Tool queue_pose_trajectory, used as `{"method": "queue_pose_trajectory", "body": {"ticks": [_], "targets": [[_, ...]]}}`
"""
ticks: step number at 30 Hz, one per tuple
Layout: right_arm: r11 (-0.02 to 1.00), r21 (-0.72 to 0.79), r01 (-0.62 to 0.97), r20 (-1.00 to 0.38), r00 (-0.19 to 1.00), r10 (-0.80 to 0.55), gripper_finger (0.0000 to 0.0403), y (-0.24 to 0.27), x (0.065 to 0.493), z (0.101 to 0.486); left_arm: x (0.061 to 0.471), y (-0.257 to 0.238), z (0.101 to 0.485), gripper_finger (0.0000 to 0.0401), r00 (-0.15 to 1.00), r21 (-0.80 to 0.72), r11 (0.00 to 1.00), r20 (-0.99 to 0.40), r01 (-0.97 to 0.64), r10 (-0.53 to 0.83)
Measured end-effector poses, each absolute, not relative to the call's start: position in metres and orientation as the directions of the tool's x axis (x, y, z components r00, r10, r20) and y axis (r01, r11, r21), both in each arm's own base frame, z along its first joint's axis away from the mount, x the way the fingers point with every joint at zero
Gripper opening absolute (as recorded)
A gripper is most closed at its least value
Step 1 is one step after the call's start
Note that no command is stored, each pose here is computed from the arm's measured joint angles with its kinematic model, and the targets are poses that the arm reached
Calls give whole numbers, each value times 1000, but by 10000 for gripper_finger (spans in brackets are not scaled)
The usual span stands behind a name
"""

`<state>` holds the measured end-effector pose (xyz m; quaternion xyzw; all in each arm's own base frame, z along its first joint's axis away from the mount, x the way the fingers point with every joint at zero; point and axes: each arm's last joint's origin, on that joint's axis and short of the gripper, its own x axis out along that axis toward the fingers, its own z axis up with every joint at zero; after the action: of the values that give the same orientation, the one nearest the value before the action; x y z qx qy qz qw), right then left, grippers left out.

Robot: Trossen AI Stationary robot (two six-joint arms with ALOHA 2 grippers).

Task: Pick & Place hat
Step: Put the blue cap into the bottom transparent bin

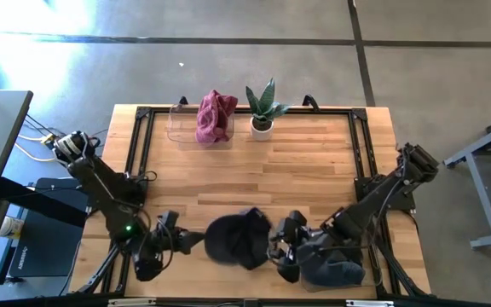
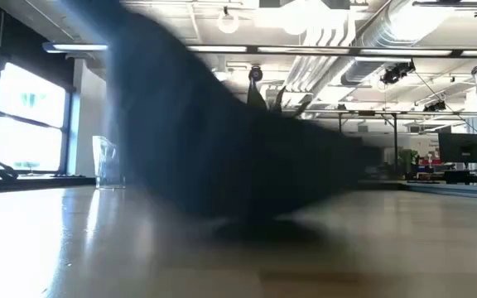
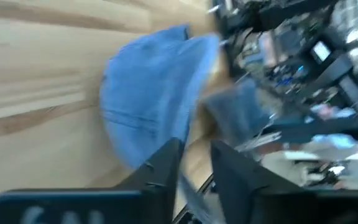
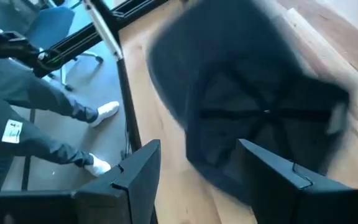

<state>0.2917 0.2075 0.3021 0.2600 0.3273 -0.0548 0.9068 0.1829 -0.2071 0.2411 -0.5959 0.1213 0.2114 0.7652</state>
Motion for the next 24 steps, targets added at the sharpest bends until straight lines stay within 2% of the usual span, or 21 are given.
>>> {"method": "queue_pose_trajectory", "body": {"ticks": [4,8,11,15,20,24], "targets": [[844,454,286,-634,769,80,204,196,300,302,178,-207,237,150,834,-805,223,-544,-550,94],[835,479,271,-643,756,123,204,193,303,302,180,-198,241,177,728,-712,286,-682,-641,-64],[837,483,257,-645,751,142,204,197,301,302,187,-203,259,170,702,-712,351,-688,-608,-181],[844,477,246,-642,753,143,204,202,297,302,191,-230,281,147,723,-795,325,-603,-512,-337],[857,443,264,-620,781,80,204,207,293,303,205,-265,254,119,683,-804,311,-595,-507,-424],[859,428,280,-610,791,46,204,207,292,303,216,-280,209,95,611,-718,342,-696,-607,-378]]}}
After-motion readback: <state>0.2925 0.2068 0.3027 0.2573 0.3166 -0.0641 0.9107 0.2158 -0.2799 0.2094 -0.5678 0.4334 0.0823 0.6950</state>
